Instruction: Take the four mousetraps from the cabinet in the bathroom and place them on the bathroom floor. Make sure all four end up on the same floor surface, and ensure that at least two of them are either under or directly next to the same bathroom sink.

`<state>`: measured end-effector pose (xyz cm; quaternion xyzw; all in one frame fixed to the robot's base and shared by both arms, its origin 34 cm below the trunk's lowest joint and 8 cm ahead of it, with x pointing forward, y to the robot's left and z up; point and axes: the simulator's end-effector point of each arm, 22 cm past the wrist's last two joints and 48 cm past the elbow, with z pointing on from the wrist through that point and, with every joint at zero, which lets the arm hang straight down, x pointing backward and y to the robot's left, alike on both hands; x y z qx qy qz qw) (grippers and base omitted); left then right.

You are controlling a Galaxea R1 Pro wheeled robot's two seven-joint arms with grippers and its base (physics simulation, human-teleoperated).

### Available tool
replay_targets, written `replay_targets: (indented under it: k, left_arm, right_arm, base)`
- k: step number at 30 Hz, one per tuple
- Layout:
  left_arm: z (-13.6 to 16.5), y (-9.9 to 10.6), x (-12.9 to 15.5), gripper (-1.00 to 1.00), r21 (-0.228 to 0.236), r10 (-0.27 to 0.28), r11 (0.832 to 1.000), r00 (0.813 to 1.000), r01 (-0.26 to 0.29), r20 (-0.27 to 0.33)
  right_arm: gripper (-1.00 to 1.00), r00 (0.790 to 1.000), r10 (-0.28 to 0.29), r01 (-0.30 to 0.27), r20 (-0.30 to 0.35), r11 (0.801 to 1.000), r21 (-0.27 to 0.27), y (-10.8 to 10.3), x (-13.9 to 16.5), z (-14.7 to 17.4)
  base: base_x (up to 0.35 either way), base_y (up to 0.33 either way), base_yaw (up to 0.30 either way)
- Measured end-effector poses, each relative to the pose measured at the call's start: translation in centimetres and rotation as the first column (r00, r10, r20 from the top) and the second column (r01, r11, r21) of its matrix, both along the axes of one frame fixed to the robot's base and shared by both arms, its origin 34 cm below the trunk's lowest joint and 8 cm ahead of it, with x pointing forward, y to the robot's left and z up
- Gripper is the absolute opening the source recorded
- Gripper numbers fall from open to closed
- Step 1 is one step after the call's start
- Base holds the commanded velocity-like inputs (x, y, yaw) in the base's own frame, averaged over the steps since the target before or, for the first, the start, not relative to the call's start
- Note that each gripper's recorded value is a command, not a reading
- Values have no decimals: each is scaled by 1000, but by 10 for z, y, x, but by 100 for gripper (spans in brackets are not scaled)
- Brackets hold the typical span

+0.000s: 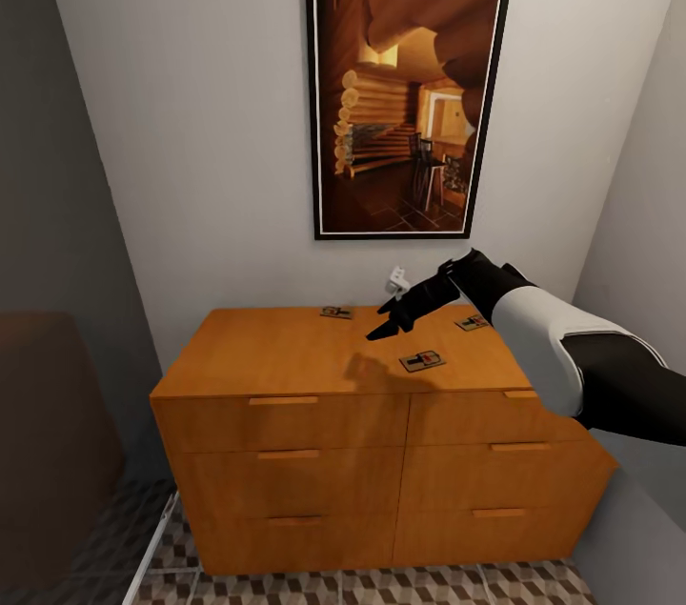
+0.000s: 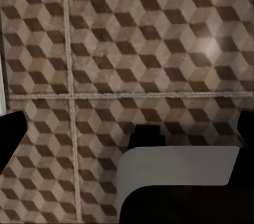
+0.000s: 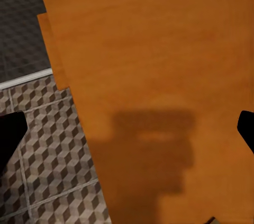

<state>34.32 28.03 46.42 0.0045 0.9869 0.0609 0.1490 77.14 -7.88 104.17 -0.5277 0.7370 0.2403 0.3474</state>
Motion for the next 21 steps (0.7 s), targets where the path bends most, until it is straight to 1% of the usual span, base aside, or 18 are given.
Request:
replay_targets:
  k: [5, 11, 21]
  left_arm:
    - [-6, 6, -24, 100, 7, 2, 1000, 999, -1, -34]
    - [-10, 7, -44, 100, 9, 2, 1000, 998, -2, -63]
    - [-12, 8, -55, 100, 10, 2, 1000, 996, -1, -89]
  right_arm:
    - [100, 1000, 4, -4, -2, 1000, 15, 5, -1, 3]
    - [100, 1000, 13, -12, -4, 1000, 26, 12, -3, 4]
    - [100, 1000, 28, -27, -6, 999, 38, 23, -6, 5]
  base:
    - [0, 0, 0]
    - [0, 0, 0]
    - [0, 0, 0]
